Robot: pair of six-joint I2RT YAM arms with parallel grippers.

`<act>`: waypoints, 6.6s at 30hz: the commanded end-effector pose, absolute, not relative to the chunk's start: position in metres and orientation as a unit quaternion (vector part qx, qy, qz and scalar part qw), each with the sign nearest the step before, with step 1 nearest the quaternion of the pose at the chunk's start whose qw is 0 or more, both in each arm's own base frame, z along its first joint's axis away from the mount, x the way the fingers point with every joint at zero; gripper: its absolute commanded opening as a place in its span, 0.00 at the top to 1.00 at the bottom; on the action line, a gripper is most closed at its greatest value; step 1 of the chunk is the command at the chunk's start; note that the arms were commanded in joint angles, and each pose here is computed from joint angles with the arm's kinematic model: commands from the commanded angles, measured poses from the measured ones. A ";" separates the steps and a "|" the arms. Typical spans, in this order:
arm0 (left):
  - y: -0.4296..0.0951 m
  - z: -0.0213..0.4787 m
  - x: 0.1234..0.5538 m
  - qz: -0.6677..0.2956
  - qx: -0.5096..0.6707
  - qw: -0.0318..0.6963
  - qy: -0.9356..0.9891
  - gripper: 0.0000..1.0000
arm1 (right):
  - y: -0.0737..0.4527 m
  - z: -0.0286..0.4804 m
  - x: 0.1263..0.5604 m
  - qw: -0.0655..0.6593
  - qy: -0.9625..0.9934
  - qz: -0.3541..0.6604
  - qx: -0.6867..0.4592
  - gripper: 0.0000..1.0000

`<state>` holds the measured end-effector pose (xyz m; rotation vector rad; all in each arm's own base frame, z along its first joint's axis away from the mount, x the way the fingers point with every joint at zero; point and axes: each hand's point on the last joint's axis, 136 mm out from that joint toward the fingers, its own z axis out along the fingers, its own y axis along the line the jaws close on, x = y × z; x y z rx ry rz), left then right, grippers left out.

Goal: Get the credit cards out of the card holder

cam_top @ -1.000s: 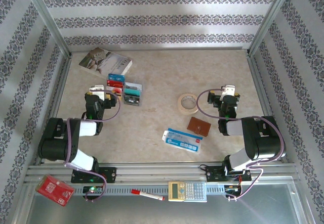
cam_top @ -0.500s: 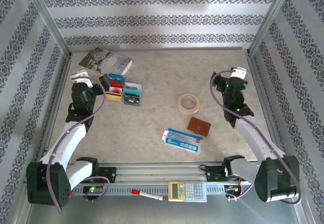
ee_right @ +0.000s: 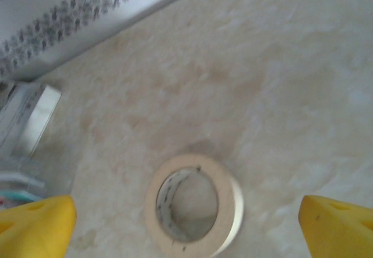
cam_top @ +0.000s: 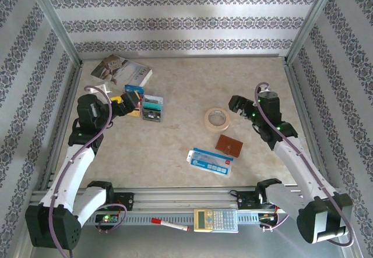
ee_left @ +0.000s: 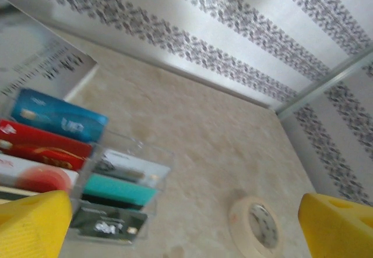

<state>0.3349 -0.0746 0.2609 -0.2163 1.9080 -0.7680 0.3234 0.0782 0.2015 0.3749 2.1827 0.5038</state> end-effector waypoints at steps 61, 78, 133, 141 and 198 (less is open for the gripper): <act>-0.092 0.162 0.312 -0.204 -0.090 0.376 0.899 0.00 | 0.328 0.089 0.338 0.228 0.940 0.253 -0.022 0.24; -0.078 0.161 0.307 -0.169 -0.106 0.374 0.906 0.00 | 0.335 0.035 0.340 0.199 0.967 0.160 -0.012 0.57; -0.222 0.043 0.293 -0.283 -0.053 0.148 0.946 0.49 | 0.278 0.049 0.308 0.173 0.951 0.257 0.002 0.74; -0.240 0.055 0.281 -0.371 -0.107 0.135 0.912 0.49 | 0.261 0.038 0.278 0.141 0.958 0.249 0.017 0.73; -0.261 0.116 0.299 -0.430 -0.012 0.225 0.874 0.96 | 0.307 0.086 0.302 0.196 0.919 0.341 -0.011 0.61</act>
